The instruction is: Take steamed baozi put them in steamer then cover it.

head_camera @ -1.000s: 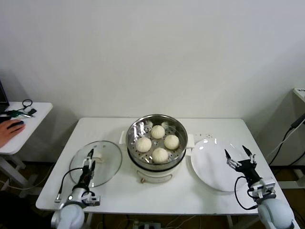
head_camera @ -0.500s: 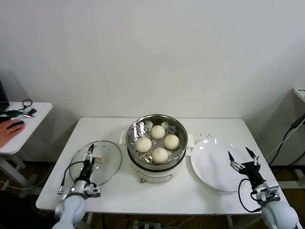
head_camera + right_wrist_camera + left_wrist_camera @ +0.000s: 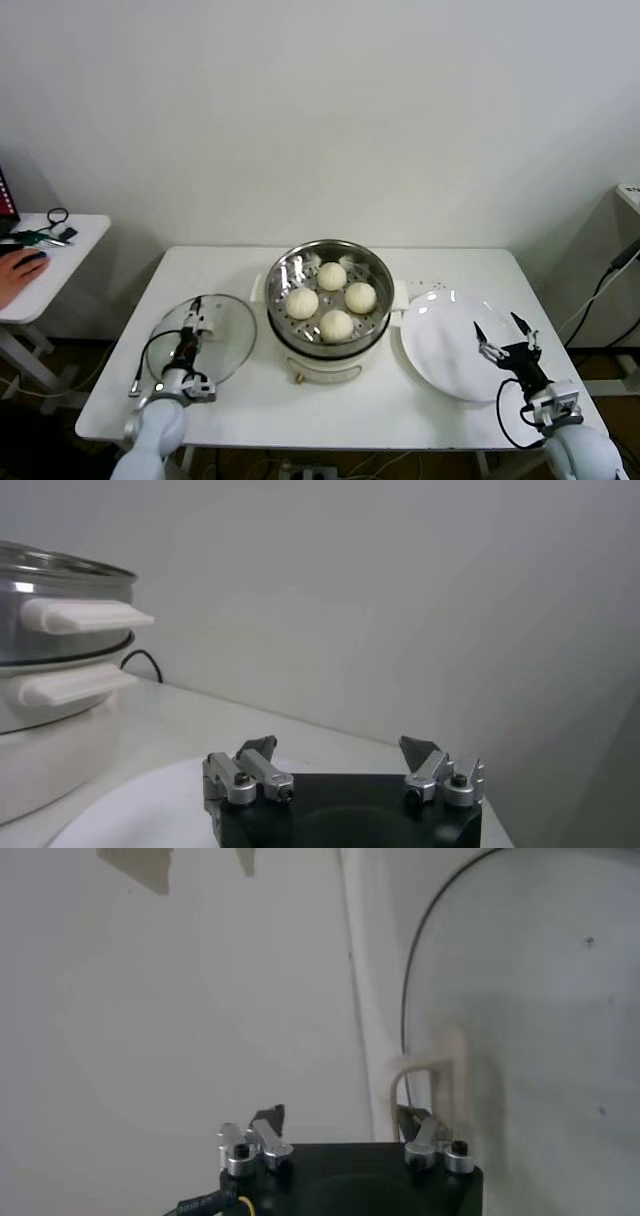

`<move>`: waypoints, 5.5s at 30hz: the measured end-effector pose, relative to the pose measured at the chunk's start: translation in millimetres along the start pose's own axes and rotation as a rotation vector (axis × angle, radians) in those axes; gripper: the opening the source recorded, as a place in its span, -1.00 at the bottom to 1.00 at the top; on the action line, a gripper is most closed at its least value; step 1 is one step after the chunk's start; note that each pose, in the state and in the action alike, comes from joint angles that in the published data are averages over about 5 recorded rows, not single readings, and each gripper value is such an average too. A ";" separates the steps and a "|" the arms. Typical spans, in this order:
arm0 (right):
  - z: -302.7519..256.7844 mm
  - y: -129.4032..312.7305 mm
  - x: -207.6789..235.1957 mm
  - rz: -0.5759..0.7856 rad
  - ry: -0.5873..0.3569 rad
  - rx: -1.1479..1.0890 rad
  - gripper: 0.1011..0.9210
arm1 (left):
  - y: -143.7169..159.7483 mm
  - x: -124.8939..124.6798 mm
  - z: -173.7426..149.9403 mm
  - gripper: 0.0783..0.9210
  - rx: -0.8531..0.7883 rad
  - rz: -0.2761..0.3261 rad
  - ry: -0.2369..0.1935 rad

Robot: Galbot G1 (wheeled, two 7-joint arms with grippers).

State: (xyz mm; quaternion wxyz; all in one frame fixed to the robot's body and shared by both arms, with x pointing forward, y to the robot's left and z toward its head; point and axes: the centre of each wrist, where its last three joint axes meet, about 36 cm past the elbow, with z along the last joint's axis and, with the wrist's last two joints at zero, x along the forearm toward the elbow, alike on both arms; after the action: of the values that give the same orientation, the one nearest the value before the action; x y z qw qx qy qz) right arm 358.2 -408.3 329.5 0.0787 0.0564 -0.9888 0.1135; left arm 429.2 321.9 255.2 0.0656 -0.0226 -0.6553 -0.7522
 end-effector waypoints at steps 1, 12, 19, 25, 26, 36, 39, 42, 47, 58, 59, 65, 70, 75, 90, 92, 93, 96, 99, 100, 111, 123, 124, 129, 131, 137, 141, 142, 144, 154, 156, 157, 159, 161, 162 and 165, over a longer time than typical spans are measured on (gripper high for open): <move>0.5 0.4 -0.1 -0.001 0.001 0.001 0.76 | -0.2 -0.5 -0.3 0.41 0.002 0.001 -0.001; -1.7 2.8 -5.9 -0.014 -0.007 0.028 0.76 | -3.8 0.1 -2.2 -0.35 0.023 0.020 -0.005; -2.5 4.8 -8.6 -0.020 -0.011 0.040 0.76 | 1.9 2.8 2.5 -0.79 0.034 0.015 0.001; -3.3 0.9 -10.9 -0.018 -0.012 0.052 0.76 | 14.0 10.1 6.1 -0.83 0.047 -0.020 0.014; -3.8 0.2 -11.4 -0.018 -0.012 0.053 0.76 | 17.3 12.0 7.2 -0.83 0.049 -0.030 0.019; -4.5 -2.9 -15.9 -0.019 -0.014 0.070 0.76 | 65.5 46.4 18.3 -0.83 0.040 -0.135 0.105; -4.2 -3.4 -18.3 -0.021 -0.013 0.077 0.76 | 84.6 60.5 16.8 -0.83 0.034 -0.159 0.132; -4.2 -3.8 -21.2 -0.023 -0.012 0.085 0.76 | 106.1 73.0 14.3 -0.83 0.034 -0.186 0.156; -4.7 -3.9 -26.8 -0.022 -0.011 0.096 0.76 | 144.2 88.6 2.7 -0.83 0.045 -0.242 0.168; -5.8 4.5 -42.9 -0.012 -0.012 0.107 0.76 | 196.4 98.7 -55.5 -0.83 0.083 -0.277 0.090; -6.1 5.1 -44.1 -0.010 -0.013 0.107 0.76 | 200.5 97.4 -63.1 -0.83 0.088 -0.275 0.078; -6.4 5.6 -45.5 0.001 -0.014 0.108 0.76 | 222.7 85.1 -111.3 -0.83 0.104 -0.265 0.005; -4.5 2.4 -41.5 0.015 -0.014 0.107 0.76 | 232.2 77.6 -153.5 -0.83 0.102 -0.241 -0.046; -1.1 -3.1 -35.4 0.028 -0.010 0.107 0.76 | 235.4 72.3 -192.5 -0.83 0.098 -0.212 -0.072; 6.7 -17.1 -24.9 0.057 0.002 0.110 0.76 | 239.2 52.7 -284.0 -0.83 0.111 -0.165 -0.081; 7.5 -17.7 -24.6 0.057 0.003 0.110 0.76 | 238.5 49.5 -290.7 -0.83 0.110 -0.156 -0.077; 7.9 -17.9 -24.5 0.057 0.004 0.110 0.76 | 238.0 47.6 -293.3 -0.83 0.109 -0.152 -0.075; 9.1 -18.1 -24.7 0.057 0.006 0.110 0.76 | 236.5 42.7 -298.7 -0.83 0.105 -0.141 -0.069; 9.7 -18.5 -25.3 0.058 0.007 0.111 0.76 | 233.7 39.5 -302.3 -0.83 0.100 -0.128 -0.065; 9.7 -18.5 -25.5 0.058 0.008 0.112 0.76 | 232.4 38.5 -302.9 -0.83 0.098 -0.123 -0.062; 11.4 -17.0 -27.3 0.055 0.012 0.117 0.76 | 223.3 29.7 -303.6 -0.83 0.090 -0.086 -0.039; 8.9 -17.0 -31.4 0.047 0.010 0.130 0.76 | 217.5 26.7 -301.6 -0.83 0.109 -0.065 -0.032; 8.9 -16.8 -31.5 0.047 0.010 0.131 0.76 | 217.1 27.3 -302.1 -0.83 0.112 -0.063 -0.033; 9.9 -17.0 -31.6 0.046 0.014 0.134 0.76 | 216.3 29.8 -303.5 -0.83 0.126 -0.057 -0.041; 10.4 -17.4 -31.6 0.047 0.015 0.135 0.76 | 216.7 30.4 -303.7 -0.83 0.130 -0.058 -0.043; 11.2 -17.2 -31.6 0.048 0.016 0.136 0.76 | 216.0 29.5 -304.2 -0.83 0.131 -0.067 -0.045; 12.0 -17.1 -31.5 0.048 0.016 0.136 0.76 | 212.5 29.4 -303.9 -0.83 0.130 -0.068 -0.046; 12.2 -17.1 -31.4 0.048 0.016 0.136 0.76 | 211.7 29.4 -303.8 -0.83 0.130 -0.068 -0.047; 12.5 -17.3 -31.3 0.049 0.016 0.136 0.76 | 210.4 29.3 -303.8 -0.83 0.130 -0.068 -0.048; 12.2 -16.7 -30.8 0.046 0.019 0.131 0.76 | 209.2 29.4 -302.8 -0.79 0.136 -0.067 -0.056; 11.4 -16.7 -30.9 0.047 0.020 0.128 0.76 | 210.5 29.5 -300.8 -0.69 0.139 -0.068 -0.059; 11.0 -16.6 -31.0 0.047 0.021 0.126 0.76 | 211.3 29.6 -299.6 -0.64 0.140 -0.069 -0.061; 9.9 -16.2 -31.0 0.046 0.023 0.122 0.76 | 212.6 30.6 -296.7 -0.49 0.144 -0.069 -0.064; 8.9 -15.9 -30.9 0.046 0.027 0.119 0.76 | 213.2 32.5 -293.4 -0.37 0.147 -0.068 -0.068; 8.3 -15.7 -31.0 0.046 0.029 0.117 0.76 | 213.5 33.7 -291.6 -0.29 0.149 -0.068 -0.071; 6.1 -15.2 -31.2 0.045 0.036 0.110 0.76 | 214.8 37.6 -285.8 -0.08 0.155 -0.067 -0.077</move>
State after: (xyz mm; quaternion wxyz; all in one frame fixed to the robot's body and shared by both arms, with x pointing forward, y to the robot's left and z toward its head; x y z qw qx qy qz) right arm 389.8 -421.5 321.6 0.0908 0.0364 -0.9805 0.1707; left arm 434.4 8.2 430.7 0.0165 -0.0245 -0.7140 -0.6995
